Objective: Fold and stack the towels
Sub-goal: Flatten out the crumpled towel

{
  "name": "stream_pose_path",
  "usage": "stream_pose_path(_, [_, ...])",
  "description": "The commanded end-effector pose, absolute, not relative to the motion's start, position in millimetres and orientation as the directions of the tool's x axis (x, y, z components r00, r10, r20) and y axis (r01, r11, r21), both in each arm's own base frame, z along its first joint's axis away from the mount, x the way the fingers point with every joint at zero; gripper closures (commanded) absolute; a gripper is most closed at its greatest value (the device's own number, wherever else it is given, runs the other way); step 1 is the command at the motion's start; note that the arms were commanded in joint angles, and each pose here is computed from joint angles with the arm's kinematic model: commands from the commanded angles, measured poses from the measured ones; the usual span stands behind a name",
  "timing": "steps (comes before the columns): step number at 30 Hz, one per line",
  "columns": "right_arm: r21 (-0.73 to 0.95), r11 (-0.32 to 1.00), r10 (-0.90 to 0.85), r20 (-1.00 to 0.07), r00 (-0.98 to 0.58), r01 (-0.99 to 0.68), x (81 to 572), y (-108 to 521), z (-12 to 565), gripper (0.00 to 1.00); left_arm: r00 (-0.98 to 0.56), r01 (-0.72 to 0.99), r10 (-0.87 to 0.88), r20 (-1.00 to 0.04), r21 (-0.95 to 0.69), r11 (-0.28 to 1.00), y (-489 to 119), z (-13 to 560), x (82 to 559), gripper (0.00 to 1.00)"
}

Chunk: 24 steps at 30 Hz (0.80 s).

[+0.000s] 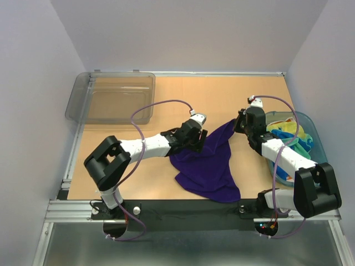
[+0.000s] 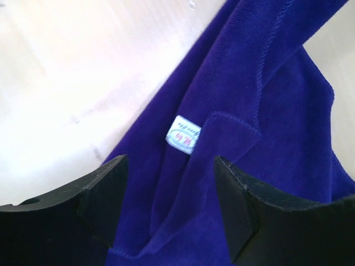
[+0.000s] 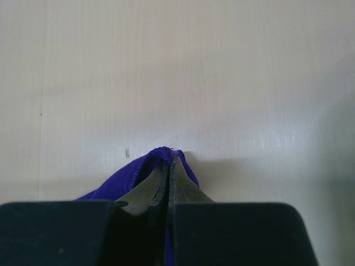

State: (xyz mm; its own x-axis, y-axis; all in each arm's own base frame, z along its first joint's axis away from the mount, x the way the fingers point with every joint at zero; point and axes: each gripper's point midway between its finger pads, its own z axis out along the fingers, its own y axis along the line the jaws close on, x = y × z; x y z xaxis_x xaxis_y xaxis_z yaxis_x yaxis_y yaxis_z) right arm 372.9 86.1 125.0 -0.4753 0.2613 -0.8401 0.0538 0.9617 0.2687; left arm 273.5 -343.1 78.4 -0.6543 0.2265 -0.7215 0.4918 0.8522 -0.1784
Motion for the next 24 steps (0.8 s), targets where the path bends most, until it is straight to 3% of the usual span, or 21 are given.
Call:
stream_pose_path(1, [0.266, 0.963, 0.255, -0.853, -0.456, 0.042, 375, 85, 131, 0.99, -0.677, 0.542, 0.237, -0.697, -0.254, 0.801, -368, 84, 268, 0.27])
stream_pose_path(8, [0.269, 0.962, 0.257, -0.844, -0.47, 0.043, 374, 87, 125, 0.99, -0.698, 0.567, 0.282, -0.659, -0.266, 0.78, -373, 68, 241, 0.35])
stream_pose_path(19, [0.274, 0.961, 0.263, -0.841, -0.472, 0.047, 372, 86, 123, 0.99, -0.661, 0.692, 0.413, -0.627, -0.294, 0.659, -403, 65, 186, 0.39])
stream_pose_path(24, [0.27, 0.961, 0.263, -0.849, -0.459, 0.052, 371, 84, 127, 0.99, -0.569, 0.768, 0.458, -0.683, -0.242, 0.593, -414, 91, 160, 0.41])
